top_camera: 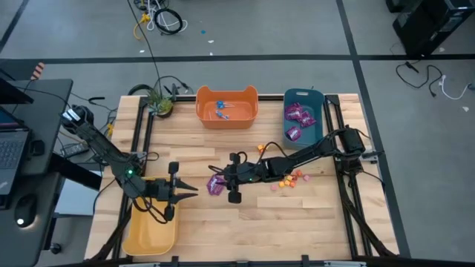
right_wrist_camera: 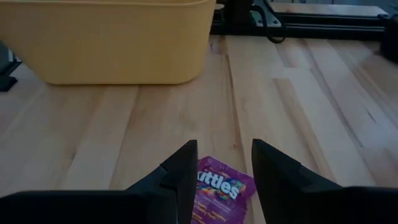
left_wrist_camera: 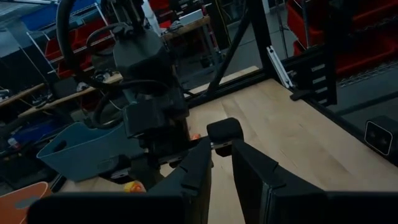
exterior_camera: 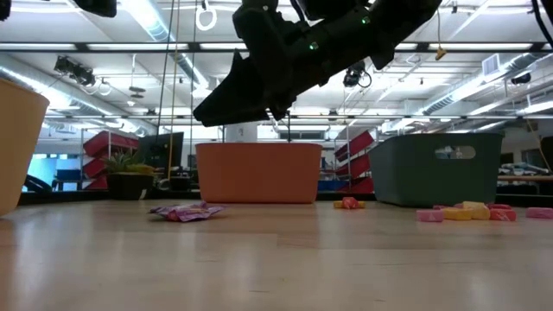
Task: Sort candy
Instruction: Put the purple candy into the blue bin
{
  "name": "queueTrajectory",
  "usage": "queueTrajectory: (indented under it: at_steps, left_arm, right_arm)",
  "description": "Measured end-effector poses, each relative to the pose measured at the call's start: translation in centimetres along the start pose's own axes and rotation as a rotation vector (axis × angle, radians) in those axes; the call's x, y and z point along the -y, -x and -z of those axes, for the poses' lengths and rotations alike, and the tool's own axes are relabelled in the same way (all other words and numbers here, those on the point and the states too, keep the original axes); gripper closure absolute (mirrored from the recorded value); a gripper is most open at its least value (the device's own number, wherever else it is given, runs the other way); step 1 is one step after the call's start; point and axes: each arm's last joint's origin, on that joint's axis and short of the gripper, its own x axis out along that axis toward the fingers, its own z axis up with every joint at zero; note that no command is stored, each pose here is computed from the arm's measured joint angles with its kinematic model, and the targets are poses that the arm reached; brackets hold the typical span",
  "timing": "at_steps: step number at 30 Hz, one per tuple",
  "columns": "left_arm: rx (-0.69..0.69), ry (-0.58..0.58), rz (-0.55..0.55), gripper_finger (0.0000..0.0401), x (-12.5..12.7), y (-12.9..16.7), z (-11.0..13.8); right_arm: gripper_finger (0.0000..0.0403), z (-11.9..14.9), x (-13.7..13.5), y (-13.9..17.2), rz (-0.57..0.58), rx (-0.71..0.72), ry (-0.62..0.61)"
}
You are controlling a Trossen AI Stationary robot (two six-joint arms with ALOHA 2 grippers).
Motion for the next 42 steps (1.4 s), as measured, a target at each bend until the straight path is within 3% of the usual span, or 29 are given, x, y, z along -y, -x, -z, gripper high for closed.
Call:
queueTrajectory:
  at_steps: [17,37,42]
  left_arm:
    - [0.000,0.023,-0.001,0.0334,0.0,0.0,0.0]
    - [0.003,0.036,-0.003,0.0334,0.0,0.0,0.0]
    - [0.003,0.044,-0.003,0.0334,0.0,0.0,0.0]
  right_arm:
    - [0.0265,5.0,-0.3,-3.9,0.018,-0.050,0.004]
    - [0.0266,6.7,-0.2,-4.5,0.043,-0.142,-0.016]
    - [0.0286,6.8,0.2,-4.5,0.045,-0.168,-0.032]
